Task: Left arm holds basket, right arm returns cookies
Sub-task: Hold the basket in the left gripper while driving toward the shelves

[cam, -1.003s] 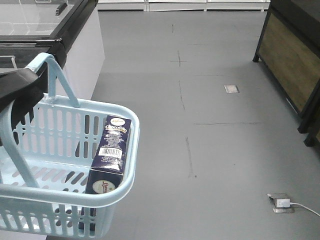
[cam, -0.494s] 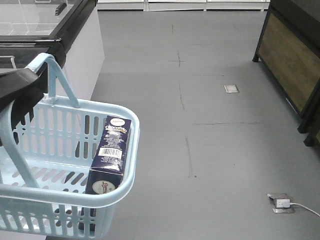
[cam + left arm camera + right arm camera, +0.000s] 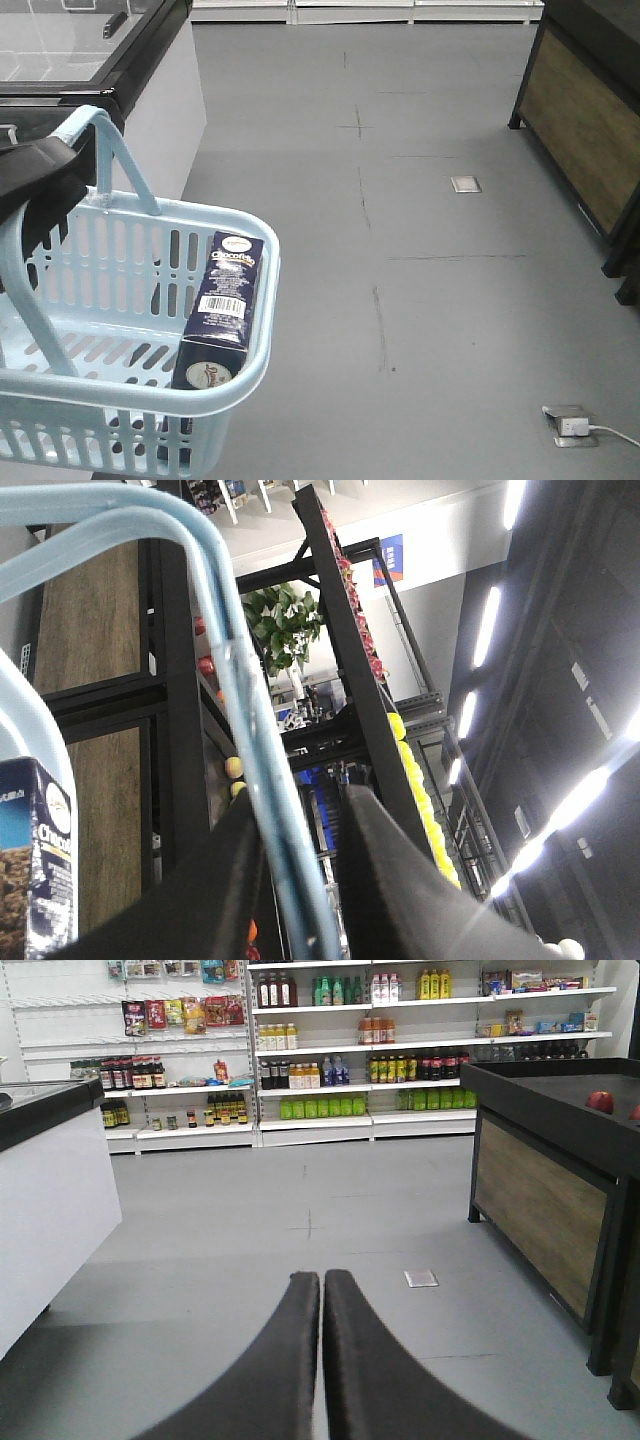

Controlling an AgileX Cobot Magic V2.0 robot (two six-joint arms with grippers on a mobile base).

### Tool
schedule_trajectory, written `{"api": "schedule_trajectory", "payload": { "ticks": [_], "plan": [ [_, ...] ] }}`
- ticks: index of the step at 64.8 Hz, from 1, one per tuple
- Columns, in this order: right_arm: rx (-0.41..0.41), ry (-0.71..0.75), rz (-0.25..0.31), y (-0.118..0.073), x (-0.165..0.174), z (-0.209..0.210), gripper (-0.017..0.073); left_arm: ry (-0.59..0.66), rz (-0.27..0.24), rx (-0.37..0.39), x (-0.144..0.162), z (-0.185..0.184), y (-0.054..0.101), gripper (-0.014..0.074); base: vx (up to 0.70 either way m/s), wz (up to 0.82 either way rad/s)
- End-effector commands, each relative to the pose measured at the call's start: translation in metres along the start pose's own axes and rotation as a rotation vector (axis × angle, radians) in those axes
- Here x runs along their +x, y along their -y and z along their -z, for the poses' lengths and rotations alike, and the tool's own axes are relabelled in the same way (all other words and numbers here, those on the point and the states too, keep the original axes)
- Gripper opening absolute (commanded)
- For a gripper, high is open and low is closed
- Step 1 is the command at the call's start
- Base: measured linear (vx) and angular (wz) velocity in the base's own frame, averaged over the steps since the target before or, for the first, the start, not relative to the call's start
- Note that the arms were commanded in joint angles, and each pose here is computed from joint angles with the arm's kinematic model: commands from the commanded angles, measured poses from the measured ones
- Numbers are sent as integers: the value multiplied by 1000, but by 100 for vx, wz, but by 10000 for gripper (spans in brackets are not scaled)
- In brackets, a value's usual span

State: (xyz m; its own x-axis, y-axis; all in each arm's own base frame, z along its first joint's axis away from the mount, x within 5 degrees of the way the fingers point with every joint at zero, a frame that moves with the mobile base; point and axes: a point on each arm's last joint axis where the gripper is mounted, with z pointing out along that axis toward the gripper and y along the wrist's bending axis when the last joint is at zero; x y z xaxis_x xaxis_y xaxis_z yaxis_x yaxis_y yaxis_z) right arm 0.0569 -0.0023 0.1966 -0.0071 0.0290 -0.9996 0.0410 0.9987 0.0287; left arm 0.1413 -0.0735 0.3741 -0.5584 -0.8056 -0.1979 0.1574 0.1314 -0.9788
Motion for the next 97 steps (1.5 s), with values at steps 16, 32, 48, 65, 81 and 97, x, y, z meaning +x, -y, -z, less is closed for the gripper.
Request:
{"api": "schedule_trajectory", "payload": {
  "ticks": [16,32,48,65,81,97],
  "plan": [
    [4,87,9,0,-7,1,-8,-13,43,67,1,3,15,-8,20,3],
    [4,87,9,0,-7,1,-8,-14,43,67,1,3,15,-8,22,-10],
    [4,87,9,0,-7,1,-8,-14,43,67,1,3,15,-8,28,-9],
    [4,87,9,0,-7,1,-8,-14,43,67,1,3,15,-8,32,2],
    [4,87,9,0,-7,1,-8,-14,43,67,1,3,15,-8,36,8],
    [4,87,9,0,-7,1,-8,-14,43,67,1,3,15,-8,40,8]
  ]
}}
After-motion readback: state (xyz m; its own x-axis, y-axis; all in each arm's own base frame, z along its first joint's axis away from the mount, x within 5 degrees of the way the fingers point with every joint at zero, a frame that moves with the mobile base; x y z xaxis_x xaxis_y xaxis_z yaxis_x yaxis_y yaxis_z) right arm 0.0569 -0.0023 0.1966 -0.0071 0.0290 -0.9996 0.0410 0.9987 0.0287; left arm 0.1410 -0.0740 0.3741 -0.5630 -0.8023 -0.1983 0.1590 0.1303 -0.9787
